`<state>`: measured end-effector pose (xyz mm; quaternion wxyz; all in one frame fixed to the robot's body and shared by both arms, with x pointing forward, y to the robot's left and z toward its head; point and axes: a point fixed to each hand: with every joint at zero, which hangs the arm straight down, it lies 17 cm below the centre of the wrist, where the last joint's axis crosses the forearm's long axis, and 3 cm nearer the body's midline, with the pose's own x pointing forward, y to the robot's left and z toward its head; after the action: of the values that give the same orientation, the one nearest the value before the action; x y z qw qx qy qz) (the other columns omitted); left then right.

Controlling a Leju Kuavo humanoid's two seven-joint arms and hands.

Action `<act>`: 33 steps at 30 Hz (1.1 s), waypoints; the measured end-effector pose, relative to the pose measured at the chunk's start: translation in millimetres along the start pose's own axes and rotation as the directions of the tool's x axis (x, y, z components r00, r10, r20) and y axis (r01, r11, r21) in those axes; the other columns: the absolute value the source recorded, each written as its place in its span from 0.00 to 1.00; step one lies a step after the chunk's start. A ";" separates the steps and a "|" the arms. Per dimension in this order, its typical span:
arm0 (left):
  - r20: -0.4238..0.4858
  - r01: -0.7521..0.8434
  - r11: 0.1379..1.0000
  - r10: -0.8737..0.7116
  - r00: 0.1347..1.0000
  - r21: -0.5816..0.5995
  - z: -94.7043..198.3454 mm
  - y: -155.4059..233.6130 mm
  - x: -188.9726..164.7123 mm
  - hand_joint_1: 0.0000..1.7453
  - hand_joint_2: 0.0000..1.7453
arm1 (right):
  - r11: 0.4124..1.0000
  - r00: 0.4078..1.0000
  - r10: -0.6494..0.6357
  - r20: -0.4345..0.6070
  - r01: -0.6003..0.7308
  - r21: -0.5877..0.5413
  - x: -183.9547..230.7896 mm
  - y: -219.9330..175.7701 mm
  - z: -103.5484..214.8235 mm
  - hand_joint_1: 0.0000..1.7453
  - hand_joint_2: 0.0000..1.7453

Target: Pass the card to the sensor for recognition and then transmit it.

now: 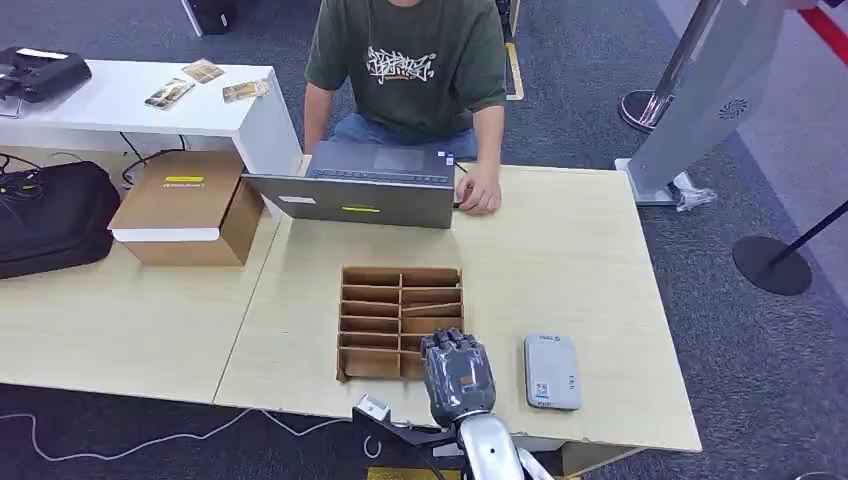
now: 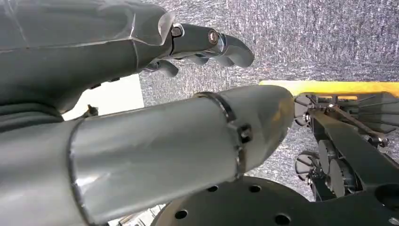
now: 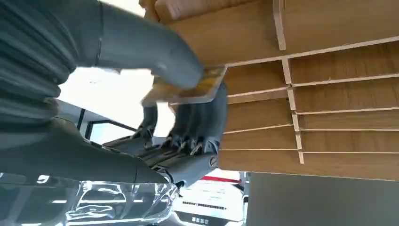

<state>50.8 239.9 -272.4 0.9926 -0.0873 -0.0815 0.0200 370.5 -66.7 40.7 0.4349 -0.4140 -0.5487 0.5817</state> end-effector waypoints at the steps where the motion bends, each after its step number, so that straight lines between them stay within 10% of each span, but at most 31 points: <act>1: 0.000 0.001 1.000 -0.001 1.000 0.000 0.0 0.1 0.0 0.00 0.00 | 1.000 1.000 0.000 0.000 0.000 -0.003 0.0 -1.0 -0.3 1.00 1.00; 24: 0.001 0.001 1.000 -0.001 1.000 0.002 -0.1 0.3 0.6 0.00 0.00 | 0.999 1.000 -0.016 -0.005 0.016 -0.030 -0.7 -8.7 0.2 1.00 1.00; 33: 0.005 -0.003 1.000 0.003 1.000 0.002 -0.2 0.0 1.5 0.00 0.00 | 0.973 0.994 -0.095 -0.063 0.079 -0.216 -17.8 -56.8 3.9 1.00 1.00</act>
<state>52.3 239.9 -272.3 0.9925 -0.0863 -0.0840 0.0218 374.6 -83.8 97.7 0.4327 -0.4549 -0.6092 0.4844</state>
